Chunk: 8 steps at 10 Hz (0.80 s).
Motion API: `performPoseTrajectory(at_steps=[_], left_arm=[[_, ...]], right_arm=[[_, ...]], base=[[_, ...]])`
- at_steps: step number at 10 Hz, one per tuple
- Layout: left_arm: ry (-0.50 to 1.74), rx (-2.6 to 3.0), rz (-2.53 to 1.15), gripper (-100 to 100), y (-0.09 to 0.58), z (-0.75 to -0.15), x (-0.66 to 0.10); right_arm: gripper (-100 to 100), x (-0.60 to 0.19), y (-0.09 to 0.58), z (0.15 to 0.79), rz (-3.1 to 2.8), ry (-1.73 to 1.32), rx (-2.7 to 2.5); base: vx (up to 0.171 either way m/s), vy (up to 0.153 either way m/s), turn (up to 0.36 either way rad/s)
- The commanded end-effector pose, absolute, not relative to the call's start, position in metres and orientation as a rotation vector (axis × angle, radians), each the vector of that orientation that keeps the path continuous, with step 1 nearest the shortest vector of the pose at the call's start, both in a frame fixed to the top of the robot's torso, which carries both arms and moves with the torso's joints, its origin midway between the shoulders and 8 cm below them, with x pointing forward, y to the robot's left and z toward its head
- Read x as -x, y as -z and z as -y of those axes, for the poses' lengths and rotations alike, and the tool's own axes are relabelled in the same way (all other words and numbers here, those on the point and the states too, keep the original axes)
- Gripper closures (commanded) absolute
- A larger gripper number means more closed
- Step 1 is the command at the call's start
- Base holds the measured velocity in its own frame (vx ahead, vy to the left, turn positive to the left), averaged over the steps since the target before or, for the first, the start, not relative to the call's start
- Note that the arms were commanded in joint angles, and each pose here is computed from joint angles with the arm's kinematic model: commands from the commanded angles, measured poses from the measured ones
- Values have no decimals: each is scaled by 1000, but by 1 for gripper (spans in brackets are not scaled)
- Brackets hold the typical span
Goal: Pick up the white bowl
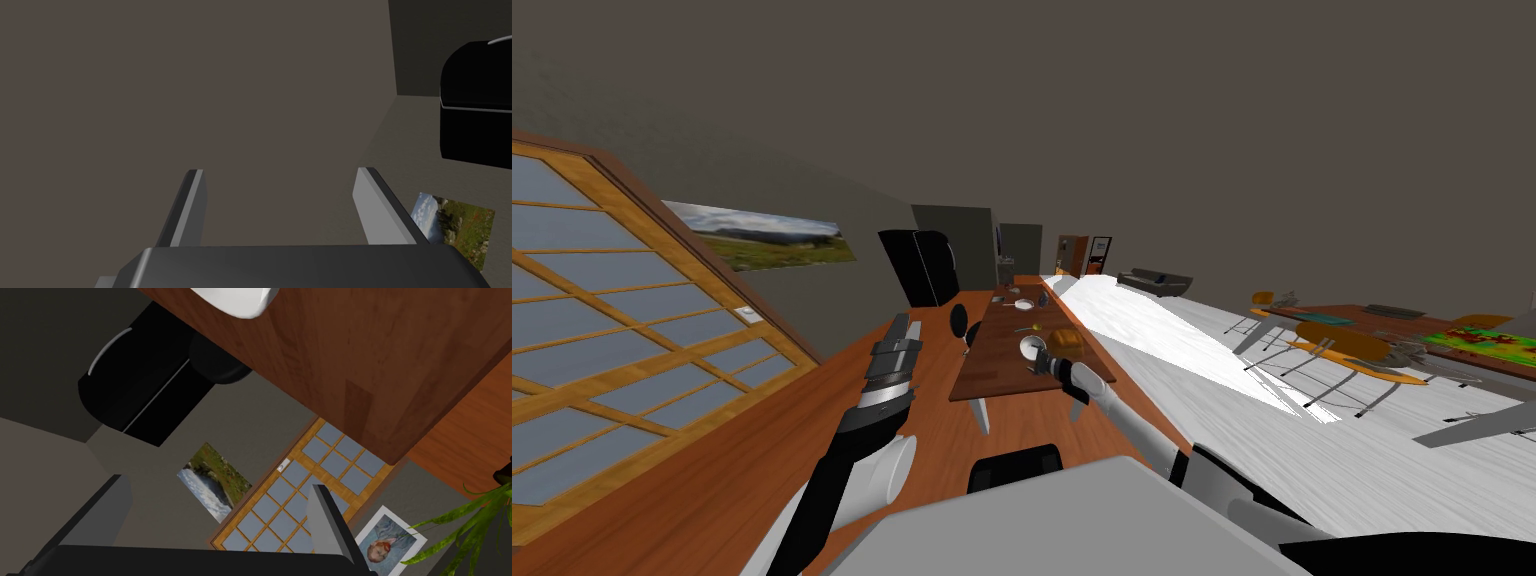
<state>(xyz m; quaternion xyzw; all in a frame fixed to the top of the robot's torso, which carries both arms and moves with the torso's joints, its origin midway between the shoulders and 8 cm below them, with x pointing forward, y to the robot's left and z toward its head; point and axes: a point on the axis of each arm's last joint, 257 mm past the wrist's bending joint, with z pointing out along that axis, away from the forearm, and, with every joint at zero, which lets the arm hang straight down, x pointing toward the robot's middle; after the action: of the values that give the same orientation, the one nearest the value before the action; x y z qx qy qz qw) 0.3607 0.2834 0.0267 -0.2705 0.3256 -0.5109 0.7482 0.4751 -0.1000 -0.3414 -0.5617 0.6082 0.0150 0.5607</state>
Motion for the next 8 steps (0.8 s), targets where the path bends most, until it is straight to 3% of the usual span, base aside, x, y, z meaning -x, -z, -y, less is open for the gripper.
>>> performPoseTrajectory(at_steps=[1,8], left_arm=[[1117,592,-712,0,-27,-283,-361],[1117,591,-712,0,-27,-283,-361]], right_arm=[[-100,-477,354,107,-1426,10,1391],[-100,-491,405,160,-1388,219,1729]], base=[[19,39,-16],[20,45,-20]])
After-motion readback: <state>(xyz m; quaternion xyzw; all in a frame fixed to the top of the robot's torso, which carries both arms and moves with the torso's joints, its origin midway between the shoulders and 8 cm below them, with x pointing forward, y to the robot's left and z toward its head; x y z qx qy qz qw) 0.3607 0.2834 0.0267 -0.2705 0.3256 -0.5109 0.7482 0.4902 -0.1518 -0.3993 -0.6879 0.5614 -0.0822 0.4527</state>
